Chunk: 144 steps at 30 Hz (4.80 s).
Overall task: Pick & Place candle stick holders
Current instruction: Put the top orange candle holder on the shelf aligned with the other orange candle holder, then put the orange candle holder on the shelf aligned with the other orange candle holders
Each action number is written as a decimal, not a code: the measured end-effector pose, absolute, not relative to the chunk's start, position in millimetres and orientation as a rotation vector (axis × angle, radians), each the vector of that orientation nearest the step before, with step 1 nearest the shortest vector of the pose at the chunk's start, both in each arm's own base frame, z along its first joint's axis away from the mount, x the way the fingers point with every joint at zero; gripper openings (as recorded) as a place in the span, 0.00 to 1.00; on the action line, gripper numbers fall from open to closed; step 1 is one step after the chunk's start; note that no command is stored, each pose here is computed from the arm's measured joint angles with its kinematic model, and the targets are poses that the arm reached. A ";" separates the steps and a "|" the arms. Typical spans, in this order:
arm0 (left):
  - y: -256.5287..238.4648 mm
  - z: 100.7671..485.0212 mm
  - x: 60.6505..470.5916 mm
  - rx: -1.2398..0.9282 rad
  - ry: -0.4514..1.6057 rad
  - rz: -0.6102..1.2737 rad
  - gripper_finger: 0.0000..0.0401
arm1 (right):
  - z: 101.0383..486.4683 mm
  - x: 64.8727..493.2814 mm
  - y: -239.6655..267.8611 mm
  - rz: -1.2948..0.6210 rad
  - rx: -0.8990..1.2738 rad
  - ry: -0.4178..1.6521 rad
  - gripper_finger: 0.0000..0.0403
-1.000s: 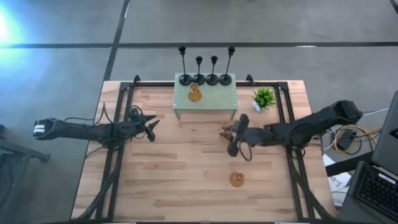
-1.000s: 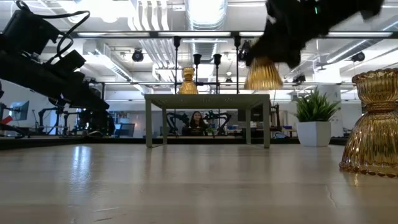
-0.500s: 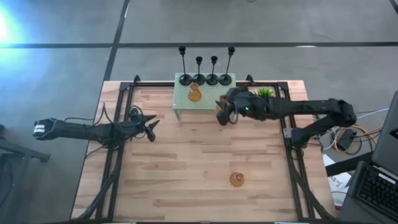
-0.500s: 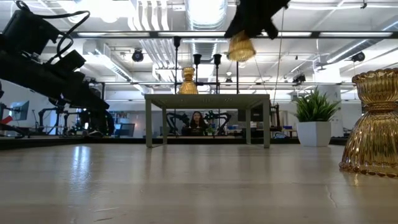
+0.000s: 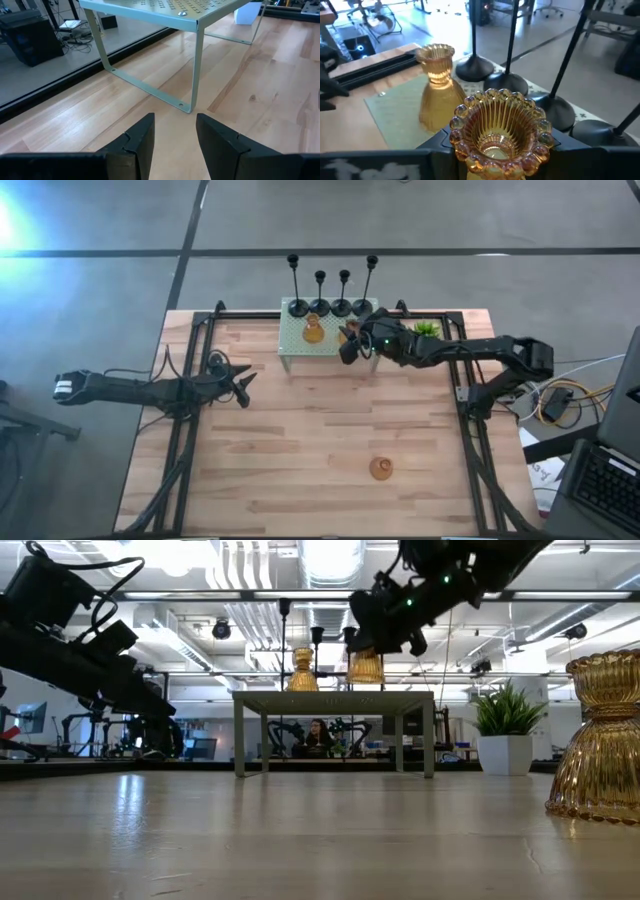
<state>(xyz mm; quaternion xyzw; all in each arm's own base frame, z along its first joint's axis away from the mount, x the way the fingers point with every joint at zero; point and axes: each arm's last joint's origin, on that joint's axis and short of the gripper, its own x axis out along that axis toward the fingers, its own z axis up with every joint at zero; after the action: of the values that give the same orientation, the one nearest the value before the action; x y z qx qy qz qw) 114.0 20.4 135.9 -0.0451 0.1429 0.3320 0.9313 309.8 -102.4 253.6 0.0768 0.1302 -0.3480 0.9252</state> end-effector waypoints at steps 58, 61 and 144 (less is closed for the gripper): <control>20.4 136.1 114.1 -0.094 0.287 0.680 0.37 | 240.0 311.0 -145.7 -0.770 0.153 0.298 0.29; 20.4 136.1 114.1 -0.095 0.287 0.679 0.37 | 236.3 312.8 -146.5 -0.766 0.154 0.306 0.29; 20.4 136.2 114.2 -0.095 0.286 0.680 0.37 | 287.7 305.5 -138.0 -0.720 0.015 0.323 0.78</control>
<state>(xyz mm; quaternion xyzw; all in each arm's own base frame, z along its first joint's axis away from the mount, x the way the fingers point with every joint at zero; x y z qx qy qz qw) 114.2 20.4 136.2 -0.0463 0.1398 0.3320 0.9317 305.5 -138.0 287.7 0.0072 0.1575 -0.3507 0.9231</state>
